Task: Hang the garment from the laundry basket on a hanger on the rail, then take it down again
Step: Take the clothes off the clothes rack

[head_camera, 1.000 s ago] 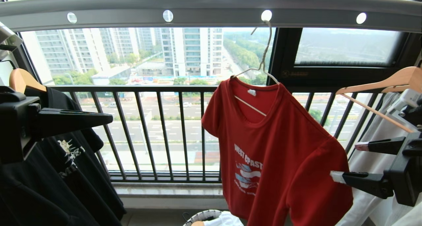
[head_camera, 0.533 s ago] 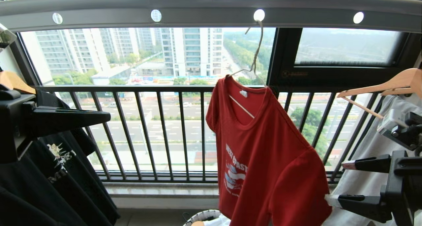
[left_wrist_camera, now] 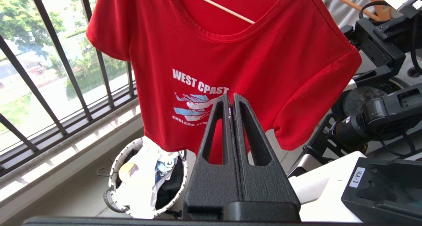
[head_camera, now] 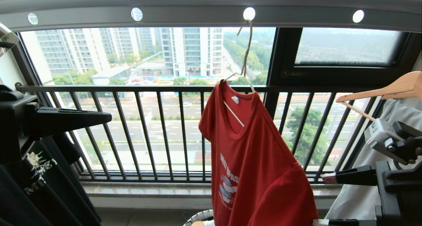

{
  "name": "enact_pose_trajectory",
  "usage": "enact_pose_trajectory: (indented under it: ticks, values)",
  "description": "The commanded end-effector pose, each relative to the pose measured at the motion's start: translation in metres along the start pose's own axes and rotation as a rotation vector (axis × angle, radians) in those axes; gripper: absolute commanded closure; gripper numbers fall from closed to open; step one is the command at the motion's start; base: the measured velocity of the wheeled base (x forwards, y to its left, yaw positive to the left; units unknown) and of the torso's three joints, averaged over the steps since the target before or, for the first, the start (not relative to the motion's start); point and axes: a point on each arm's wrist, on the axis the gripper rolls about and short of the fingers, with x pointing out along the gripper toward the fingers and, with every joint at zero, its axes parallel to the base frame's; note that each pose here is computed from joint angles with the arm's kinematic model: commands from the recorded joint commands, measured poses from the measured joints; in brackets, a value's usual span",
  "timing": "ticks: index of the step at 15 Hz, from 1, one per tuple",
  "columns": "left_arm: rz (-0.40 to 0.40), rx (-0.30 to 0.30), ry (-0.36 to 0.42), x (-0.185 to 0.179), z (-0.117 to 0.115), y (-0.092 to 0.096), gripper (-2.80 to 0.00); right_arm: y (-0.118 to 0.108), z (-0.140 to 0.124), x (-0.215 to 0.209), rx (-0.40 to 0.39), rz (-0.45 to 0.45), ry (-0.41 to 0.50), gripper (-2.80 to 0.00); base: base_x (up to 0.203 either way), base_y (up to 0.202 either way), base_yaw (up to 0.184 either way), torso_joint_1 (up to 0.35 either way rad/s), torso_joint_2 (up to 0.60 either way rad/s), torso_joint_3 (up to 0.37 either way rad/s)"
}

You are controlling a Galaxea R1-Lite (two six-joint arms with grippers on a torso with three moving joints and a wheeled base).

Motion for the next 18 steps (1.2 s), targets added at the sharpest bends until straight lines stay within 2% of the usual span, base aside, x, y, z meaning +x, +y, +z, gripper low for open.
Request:
enact_pose_trajectory:
  ticks: [1, 12, 18]
  values:
    - [-0.004, -0.010, 0.010, 0.003, -0.001, 0.003, 0.00, 0.007, -0.001, -0.008, -0.022, 0.018, -0.023, -2.80, 0.000, 0.000, 0.000, 0.000, 0.00, 0.000]
    - [-0.004, -0.017, 0.020, 0.006, -0.002, 0.006, 0.00, 0.028, 0.002, -0.011, -0.111, 0.121, -0.045, -2.80, 0.000, 0.000, 0.000, 0.000, 0.00, 0.000]
    - [-0.006, -0.026, 0.031, 0.009, -0.003, 0.009, 0.00, 0.029, 0.012, 0.007, -0.102, 0.080, -0.001, -2.80, 0.000, 0.000, 0.000, 0.000, 0.00, 0.000]
